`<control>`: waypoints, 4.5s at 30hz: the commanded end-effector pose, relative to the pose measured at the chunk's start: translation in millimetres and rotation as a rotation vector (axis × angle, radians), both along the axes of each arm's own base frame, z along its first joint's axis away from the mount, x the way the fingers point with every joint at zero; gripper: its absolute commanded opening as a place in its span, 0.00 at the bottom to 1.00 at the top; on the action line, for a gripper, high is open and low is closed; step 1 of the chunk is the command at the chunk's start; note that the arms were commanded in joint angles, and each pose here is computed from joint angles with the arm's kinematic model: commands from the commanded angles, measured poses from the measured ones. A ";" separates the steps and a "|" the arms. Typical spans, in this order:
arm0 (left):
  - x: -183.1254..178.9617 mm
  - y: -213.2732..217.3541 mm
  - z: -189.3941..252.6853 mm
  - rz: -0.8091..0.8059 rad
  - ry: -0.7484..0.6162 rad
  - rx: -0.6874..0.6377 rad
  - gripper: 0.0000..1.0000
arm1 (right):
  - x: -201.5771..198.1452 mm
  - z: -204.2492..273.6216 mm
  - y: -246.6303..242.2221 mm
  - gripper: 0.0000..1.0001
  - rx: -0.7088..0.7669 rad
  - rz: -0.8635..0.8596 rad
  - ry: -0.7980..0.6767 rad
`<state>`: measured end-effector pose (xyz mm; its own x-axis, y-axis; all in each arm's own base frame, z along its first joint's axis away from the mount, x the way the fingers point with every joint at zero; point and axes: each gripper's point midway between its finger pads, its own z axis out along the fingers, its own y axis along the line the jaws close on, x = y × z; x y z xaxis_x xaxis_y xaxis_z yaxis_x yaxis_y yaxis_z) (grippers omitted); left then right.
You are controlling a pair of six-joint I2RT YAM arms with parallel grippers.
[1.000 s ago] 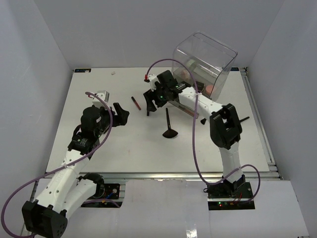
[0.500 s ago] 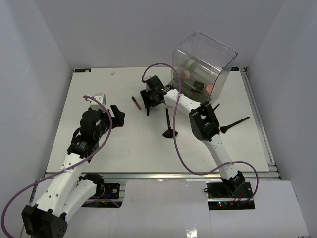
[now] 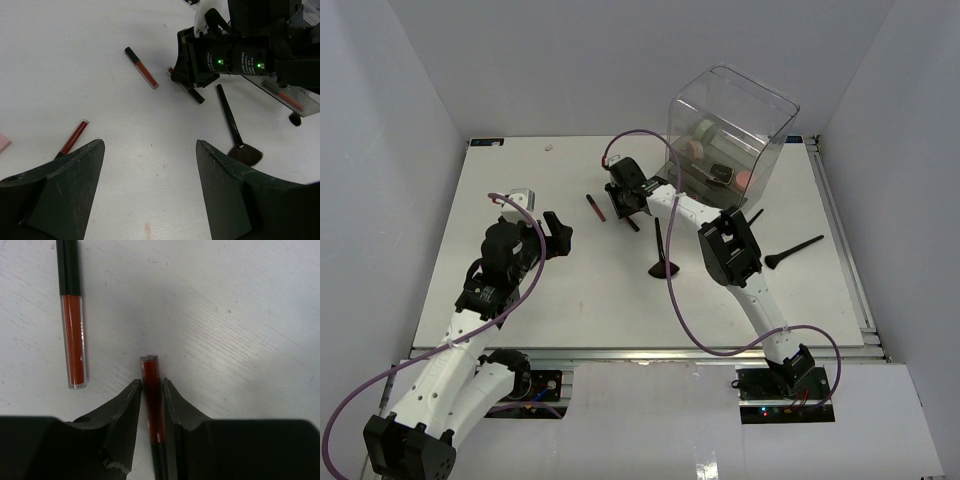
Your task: Organize the makeup
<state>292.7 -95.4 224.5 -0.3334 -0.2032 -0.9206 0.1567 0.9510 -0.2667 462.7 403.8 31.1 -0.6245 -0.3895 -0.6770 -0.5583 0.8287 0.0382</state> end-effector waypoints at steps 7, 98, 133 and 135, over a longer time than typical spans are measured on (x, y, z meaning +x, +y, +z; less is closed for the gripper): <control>-0.4 -14.5 -13.6 -0.070 0.042 -0.025 0.85 | -30.5 8.8 -8.2 0.10 -0.014 0.116 0.040; 146.9 -182.1 -24.6 -0.393 0.494 -0.500 0.00 | -156.5 198.6 -183.3 0.64 0.321 0.593 -0.267; 142.2 -164.8 4.2 -0.441 0.170 0.060 0.71 | -196.0 215.3 -207.7 0.71 0.431 0.775 -0.362; 119.9 -115.0 -30.4 -0.415 0.209 0.234 0.74 | -216.2 215.0 -203.8 0.75 0.461 0.867 -0.368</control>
